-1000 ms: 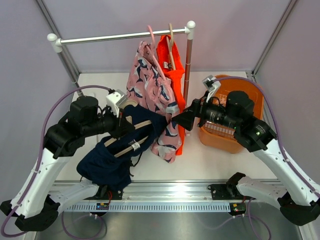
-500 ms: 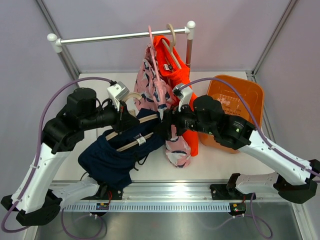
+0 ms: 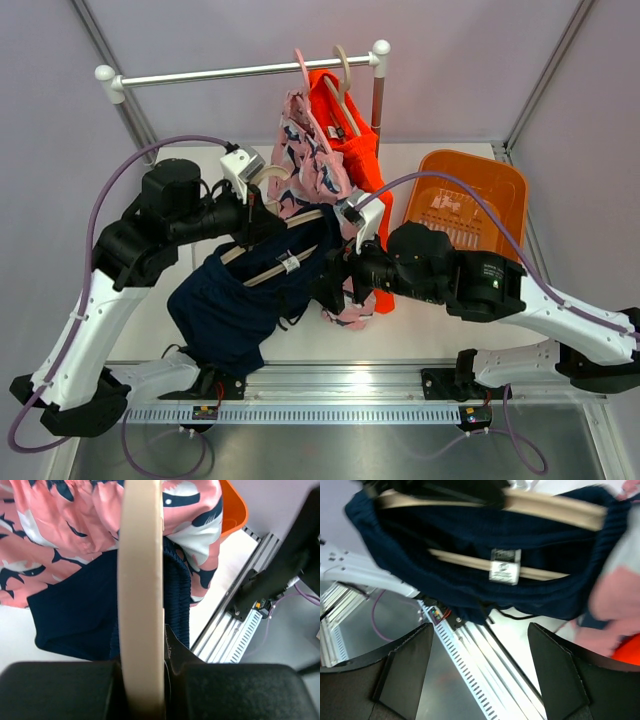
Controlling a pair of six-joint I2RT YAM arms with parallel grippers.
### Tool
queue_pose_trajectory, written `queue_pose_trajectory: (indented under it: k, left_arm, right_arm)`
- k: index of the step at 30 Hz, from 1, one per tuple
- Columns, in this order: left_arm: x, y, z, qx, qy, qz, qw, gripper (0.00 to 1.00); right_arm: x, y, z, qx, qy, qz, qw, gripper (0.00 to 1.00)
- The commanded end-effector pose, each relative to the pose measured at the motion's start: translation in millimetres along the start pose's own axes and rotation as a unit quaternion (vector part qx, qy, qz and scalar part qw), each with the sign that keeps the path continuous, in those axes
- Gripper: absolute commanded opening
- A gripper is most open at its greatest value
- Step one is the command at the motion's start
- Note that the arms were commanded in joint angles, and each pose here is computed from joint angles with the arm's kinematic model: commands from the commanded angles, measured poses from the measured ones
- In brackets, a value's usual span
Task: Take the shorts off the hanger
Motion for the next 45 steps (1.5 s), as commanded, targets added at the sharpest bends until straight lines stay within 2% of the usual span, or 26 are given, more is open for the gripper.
queue_pose_trajectory:
  k: [1,4,6,8,11,16,23,30,33,36,37,40,41,45]
  left_arm:
    - [0.6,43.6,-5.2,-0.107,0.004,0.033,0.994,0.00]
    - [2.2,48.3,-2.0,-0.112,0.002,0.033,0.993,0.00]
    - [1.2,48.9,-2.9,-0.110,-0.004,0.033,0.993,0.00]
    - [-1.2,46.7,-6.3,-0.109,-0.008,0.034,0.993,0.00]
    - [-4.8,41.9,-14.9,-0.109,-0.003,0.035,0.993,0.00]
    - [-11.5,37.1,-29.3,-0.113,-0.002,0.040,0.993,0.00]
    - [-17.9,25.5,-34.6,-0.104,-0.020,0.037,0.994,0.00]
    - [-16.0,13.8,-31.8,-0.086,-0.010,0.036,0.996,0.00]
    - [-15.1,8.9,-28.4,-0.075,-0.012,0.034,0.997,0.00]
    - [-14.5,7.4,-29.7,-0.076,-0.003,0.036,0.996,0.00]
    - [-14.2,6.8,-30.6,-0.074,0.000,0.038,0.997,0.00]
    - [-11.7,4.7,-31.3,-0.068,0.018,0.040,0.997,0.00]
    - [-11.7,4.5,-32.3,-0.068,0.021,0.041,0.997,0.00]
    - [-9.7,2.2,-33.2,-0.064,0.037,0.041,0.996,0.00]
  right_arm:
    - [10.2,1.8,-9.8,-0.015,0.012,0.009,1.000,0.84]
    - [14.1,-5.2,-4.4,-0.006,0.014,0.008,1.000,0.84]
    - [10.4,-4.0,-0.4,-0.022,-0.011,0.010,1.000,0.85]
    - [6.3,-1.9,3.4,-0.038,-0.042,0.008,0.998,0.86]
    - [-3.4,12.3,4.1,-0.103,-0.128,0.005,0.986,0.86]
    - [-12.0,20.0,16.3,-0.125,-0.199,-0.015,0.972,0.82]
    - [-22.9,35.9,35.1,-0.146,-0.210,0.001,0.967,0.80]
    - [-20.7,50.6,51.0,-0.160,-0.204,-0.002,0.966,0.73]
    - [-18.0,53.0,59.2,-0.158,-0.205,-0.010,0.966,0.67]
    - [-19.5,54.7,66.7,-0.152,-0.214,-0.014,0.965,0.44]
    - [-20.7,54.9,67.6,-0.150,-0.216,-0.014,0.965,0.28]
    - [-22.5,55.6,69.3,-0.149,-0.218,-0.012,0.965,0.10]
    - [-24.7,57.6,69.0,-0.151,-0.221,-0.010,0.963,0.00]
    - [-38.5,66.7,61.3,-0.163,-0.241,0.000,0.957,0.00]
Point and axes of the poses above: each gripper's point midway between its finger pads, its own z axis out along the fingers, its own x axis along the line the jaws close on, y = z × x, the point moved 10 cm from there along -z, back along the fingers, and after that the axes turned 15 degrees about z, right-handed, at the moved point
